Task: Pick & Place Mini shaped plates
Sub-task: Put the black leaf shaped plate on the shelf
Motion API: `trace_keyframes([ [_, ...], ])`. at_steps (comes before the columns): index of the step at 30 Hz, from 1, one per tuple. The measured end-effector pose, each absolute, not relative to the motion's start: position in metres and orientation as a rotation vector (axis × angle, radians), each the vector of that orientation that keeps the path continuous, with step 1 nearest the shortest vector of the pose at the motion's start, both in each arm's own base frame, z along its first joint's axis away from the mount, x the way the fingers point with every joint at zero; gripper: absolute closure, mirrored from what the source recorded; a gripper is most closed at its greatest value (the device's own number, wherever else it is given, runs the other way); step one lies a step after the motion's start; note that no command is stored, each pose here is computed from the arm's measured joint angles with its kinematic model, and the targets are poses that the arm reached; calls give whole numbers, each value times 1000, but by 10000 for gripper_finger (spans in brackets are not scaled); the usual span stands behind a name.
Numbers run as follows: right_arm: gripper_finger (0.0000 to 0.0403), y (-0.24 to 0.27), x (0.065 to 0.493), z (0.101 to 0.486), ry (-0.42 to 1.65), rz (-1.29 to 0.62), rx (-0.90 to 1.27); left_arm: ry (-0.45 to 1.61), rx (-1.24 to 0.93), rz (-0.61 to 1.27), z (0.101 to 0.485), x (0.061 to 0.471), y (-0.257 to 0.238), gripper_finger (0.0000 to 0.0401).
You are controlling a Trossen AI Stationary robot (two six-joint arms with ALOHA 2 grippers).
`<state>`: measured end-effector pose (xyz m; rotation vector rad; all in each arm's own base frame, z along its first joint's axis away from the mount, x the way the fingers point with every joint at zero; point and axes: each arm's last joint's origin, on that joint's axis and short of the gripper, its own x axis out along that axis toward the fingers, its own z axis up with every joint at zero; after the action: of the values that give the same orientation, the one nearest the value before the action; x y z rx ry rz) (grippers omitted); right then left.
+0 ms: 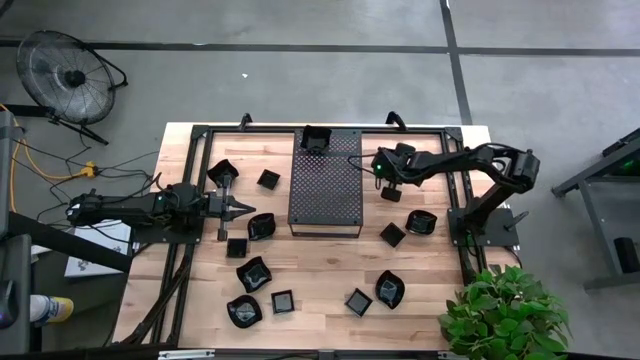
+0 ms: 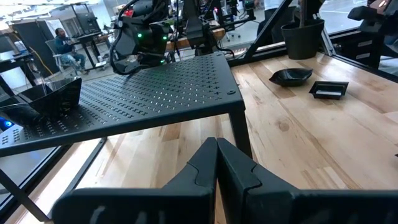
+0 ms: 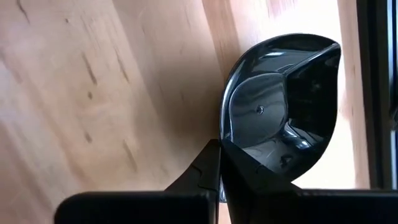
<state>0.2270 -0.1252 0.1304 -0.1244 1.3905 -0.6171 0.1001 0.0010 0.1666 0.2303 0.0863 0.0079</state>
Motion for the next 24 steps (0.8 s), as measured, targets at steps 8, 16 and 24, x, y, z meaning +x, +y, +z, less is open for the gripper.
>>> trace_keyframes([
  [8, 402, -104, 226, 148, 1348, -656, -117, 86, 230, 8, 167, 100, 1, 400],
  [16, 402, -65, 219, 178, 1244, -682, -121, 87, 230, 8, 167, 100, 1, 400],
  [24, 403, -29, 206, 200, 1150, -661, -92, 86, 230, 8, 167, 100, 1, 400],
])
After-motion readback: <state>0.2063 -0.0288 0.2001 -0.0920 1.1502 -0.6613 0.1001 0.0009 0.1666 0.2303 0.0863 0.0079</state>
